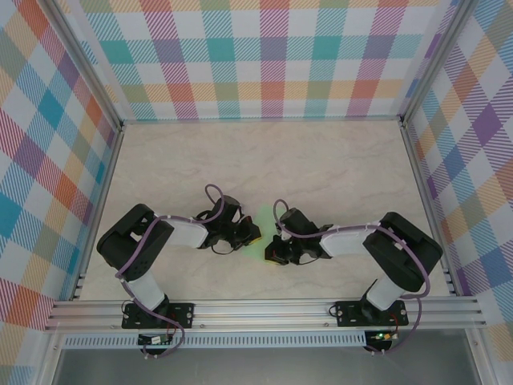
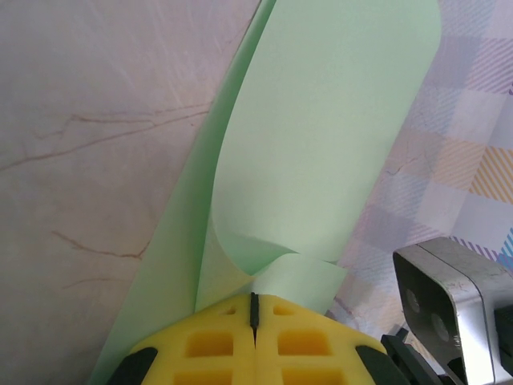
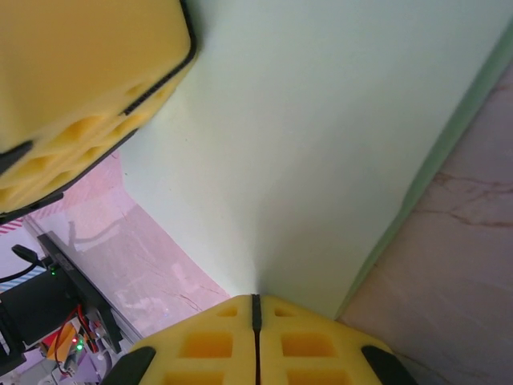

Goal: Fold a paper plane with a square sheet of paper (pick it up from the middle)
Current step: Fold the triangle a second time at the center of the table.

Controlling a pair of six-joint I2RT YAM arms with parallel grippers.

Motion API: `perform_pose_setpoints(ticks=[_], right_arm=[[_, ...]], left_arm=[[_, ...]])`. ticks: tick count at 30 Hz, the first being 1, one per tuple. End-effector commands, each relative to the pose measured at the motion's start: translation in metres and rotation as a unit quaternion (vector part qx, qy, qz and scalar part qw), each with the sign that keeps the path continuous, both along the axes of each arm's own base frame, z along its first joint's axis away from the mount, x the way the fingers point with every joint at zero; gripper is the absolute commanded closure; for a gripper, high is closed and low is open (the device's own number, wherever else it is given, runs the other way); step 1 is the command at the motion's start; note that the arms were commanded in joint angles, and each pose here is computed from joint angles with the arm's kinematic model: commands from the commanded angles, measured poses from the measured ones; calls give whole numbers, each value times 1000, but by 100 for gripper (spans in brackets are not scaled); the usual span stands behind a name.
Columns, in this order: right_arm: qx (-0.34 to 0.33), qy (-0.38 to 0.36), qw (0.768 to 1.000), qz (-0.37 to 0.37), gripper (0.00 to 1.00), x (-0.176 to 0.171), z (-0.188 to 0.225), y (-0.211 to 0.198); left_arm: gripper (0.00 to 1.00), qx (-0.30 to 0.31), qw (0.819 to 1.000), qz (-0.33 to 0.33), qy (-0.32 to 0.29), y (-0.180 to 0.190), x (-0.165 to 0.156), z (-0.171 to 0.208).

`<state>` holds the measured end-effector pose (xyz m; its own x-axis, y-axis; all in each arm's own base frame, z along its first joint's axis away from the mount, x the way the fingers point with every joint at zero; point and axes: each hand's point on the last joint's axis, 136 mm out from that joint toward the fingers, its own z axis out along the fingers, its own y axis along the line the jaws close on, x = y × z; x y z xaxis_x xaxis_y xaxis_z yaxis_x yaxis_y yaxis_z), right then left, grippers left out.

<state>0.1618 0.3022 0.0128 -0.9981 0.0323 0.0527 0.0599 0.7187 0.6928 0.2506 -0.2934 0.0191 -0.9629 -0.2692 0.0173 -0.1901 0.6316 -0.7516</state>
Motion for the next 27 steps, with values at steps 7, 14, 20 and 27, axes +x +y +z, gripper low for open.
perform_pose_setpoints(ticks=[7,14,20,27], right_arm=[[-53,37,998,-3,93,-33,-29,-37],[-45,35,998,6,91,-41,-24,-41],[-42,48,998,1,90,-48,-23,-47],[-17,-13,1000,-8,88,-25,24,-34]], left_arm=[[100,38,999,-4,34,13,-17,-25],[100,37,999,5,34,13,-17,-25],[100,39,999,6,34,14,-17,-26],[100,36,999,2,31,11,-17,-24]])
